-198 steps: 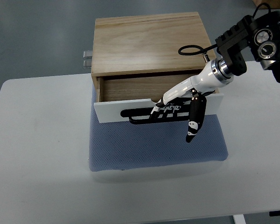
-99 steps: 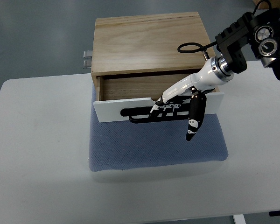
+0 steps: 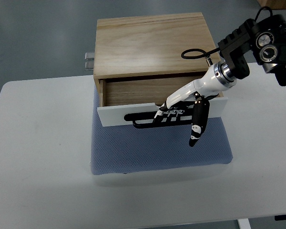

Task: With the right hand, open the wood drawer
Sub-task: 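Hold the handle with the right hand, drawer pulled out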

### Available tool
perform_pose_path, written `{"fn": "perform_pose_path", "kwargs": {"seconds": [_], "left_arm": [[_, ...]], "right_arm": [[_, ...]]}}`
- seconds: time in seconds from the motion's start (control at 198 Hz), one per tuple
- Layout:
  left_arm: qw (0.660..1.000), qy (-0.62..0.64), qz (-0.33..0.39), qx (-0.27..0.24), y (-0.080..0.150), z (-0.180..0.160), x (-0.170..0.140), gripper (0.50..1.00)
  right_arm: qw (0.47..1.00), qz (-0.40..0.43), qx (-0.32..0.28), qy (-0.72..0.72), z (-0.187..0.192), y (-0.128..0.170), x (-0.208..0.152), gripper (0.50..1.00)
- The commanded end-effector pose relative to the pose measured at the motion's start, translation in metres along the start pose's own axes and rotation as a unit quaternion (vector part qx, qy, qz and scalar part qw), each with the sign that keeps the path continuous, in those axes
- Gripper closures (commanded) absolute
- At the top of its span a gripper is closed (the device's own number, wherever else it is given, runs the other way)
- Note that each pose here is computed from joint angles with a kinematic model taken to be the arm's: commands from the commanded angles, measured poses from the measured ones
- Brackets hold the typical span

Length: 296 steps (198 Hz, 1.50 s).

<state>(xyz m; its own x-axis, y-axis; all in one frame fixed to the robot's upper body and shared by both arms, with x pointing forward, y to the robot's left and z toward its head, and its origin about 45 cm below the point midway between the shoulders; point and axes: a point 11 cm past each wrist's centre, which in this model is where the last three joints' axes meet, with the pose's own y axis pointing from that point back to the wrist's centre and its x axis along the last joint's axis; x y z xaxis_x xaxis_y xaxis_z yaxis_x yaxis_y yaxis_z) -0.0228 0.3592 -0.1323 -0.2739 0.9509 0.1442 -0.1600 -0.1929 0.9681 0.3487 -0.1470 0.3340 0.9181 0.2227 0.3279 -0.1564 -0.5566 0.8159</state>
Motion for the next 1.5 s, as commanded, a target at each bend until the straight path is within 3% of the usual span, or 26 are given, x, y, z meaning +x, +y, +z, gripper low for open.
{"fn": "perform_pose_path", "kwargs": {"seconds": [0.0, 1.493], "left_arm": [[1.000, 0.000, 0.000, 0.000, 0.000, 0.000, 0.000, 0.500], [1.000, 0.000, 0.000, 0.000, 0.000, 0.000, 0.000, 0.500]], "right_arm": [[1.000, 0.002, 0.000, -0.002, 0.001, -0.003, 0.001, 0.556], [0.999, 0.030, -0.006, -0.011, 0.007, 0.012, 0.014, 0.556]]}}
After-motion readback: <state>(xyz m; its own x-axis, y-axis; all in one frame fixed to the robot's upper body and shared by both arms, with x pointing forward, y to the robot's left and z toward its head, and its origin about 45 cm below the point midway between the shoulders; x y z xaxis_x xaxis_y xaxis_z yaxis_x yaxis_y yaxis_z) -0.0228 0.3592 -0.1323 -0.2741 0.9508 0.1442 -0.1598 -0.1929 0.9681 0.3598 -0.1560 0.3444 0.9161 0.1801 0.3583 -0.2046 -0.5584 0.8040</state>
